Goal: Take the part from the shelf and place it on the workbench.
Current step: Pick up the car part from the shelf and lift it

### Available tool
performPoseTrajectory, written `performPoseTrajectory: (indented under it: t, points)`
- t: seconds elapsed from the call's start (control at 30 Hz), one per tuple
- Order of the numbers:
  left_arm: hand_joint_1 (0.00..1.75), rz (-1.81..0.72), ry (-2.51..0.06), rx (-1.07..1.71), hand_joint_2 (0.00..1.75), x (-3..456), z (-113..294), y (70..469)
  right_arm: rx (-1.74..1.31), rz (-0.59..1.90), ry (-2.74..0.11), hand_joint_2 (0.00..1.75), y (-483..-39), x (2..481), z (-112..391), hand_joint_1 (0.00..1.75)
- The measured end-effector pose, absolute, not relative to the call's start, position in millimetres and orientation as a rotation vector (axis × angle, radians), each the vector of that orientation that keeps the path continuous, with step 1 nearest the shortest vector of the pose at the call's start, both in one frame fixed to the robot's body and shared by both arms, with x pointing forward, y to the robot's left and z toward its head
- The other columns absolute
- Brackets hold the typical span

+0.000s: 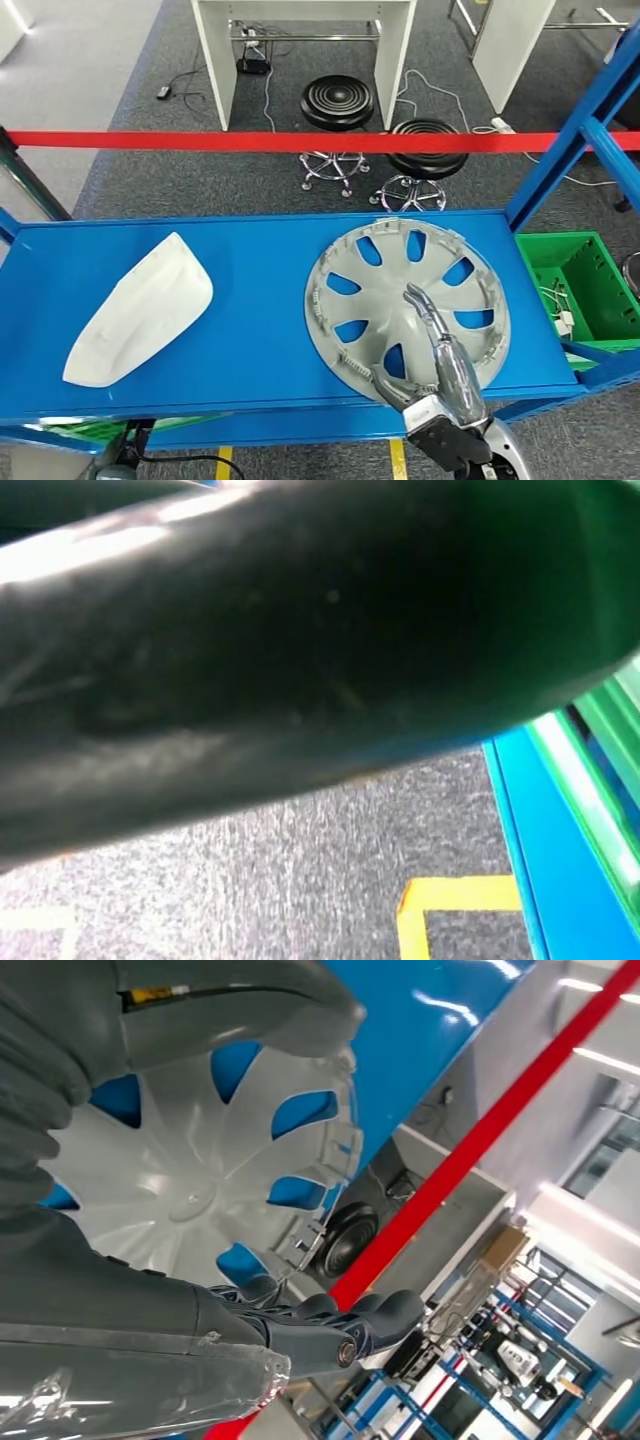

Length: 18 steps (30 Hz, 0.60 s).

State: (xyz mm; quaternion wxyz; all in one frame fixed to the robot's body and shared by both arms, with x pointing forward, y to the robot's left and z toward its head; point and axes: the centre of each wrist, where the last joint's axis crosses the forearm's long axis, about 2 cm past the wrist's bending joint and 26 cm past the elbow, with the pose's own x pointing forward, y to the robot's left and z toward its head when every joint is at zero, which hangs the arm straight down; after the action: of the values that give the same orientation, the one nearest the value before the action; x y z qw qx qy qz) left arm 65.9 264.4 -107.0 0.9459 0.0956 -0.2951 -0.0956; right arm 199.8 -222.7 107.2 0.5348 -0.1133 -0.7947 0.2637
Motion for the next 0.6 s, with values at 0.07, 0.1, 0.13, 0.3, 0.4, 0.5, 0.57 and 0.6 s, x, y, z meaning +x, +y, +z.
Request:
performPoseTrajectory:
  t: [0.07,0.1,0.13,0.3,0.4,0.5,0.57,0.6]
  points:
    - [0.0,-0.195,-0.6,0.195,0.0,65.5,-107.1,265.6,-0.284,0.662,-1.883,0.87,-226.6,199.9,106.1,0.0]
    - [0.0,-0.196,-0.6,0.194,0.0,65.4,-107.1,265.8,-0.287,0.681,-1.877,1.31,-228.3,200.1,105.5,0.0]
    - [0.0,-0.196,-0.6,0.194,0.0,65.4,-107.1,265.9,-0.286,0.7,-1.871,1.75,-230.0,200.7,105.3,0.0]
    - [0.0,-0.2,-0.601,0.197,0.0,66.7,-107.0,267.6,-0.238,0.783,-1.835,1.75,-237.7,206.9,106.1,0.0]
    - [0.0,-0.202,-0.597,0.199,0.0,66.9,-107.0,268.6,-0.199,0.828,-1.802,1.75,-243.2,208.3,103.6,0.0]
    - [0.0,-0.202,-0.597,0.199,0.0,67.5,-106.9,268.6,-0.166,0.861,-1.778,1.75,-247.9,211.5,103.1,0.0]
    - [0.0,-0.202,-0.596,0.202,0.0,67.4,-107.0,269.7,-0.144,0.886,-1.752,1.75,-251.3,212.2,101.3,0.0]
    - [0.0,-0.202,-0.595,0.203,0.0,66.9,-107.1,270.2,-0.134,0.897,-1.738,1.75,-253.2,212.0,100.1,0.0]
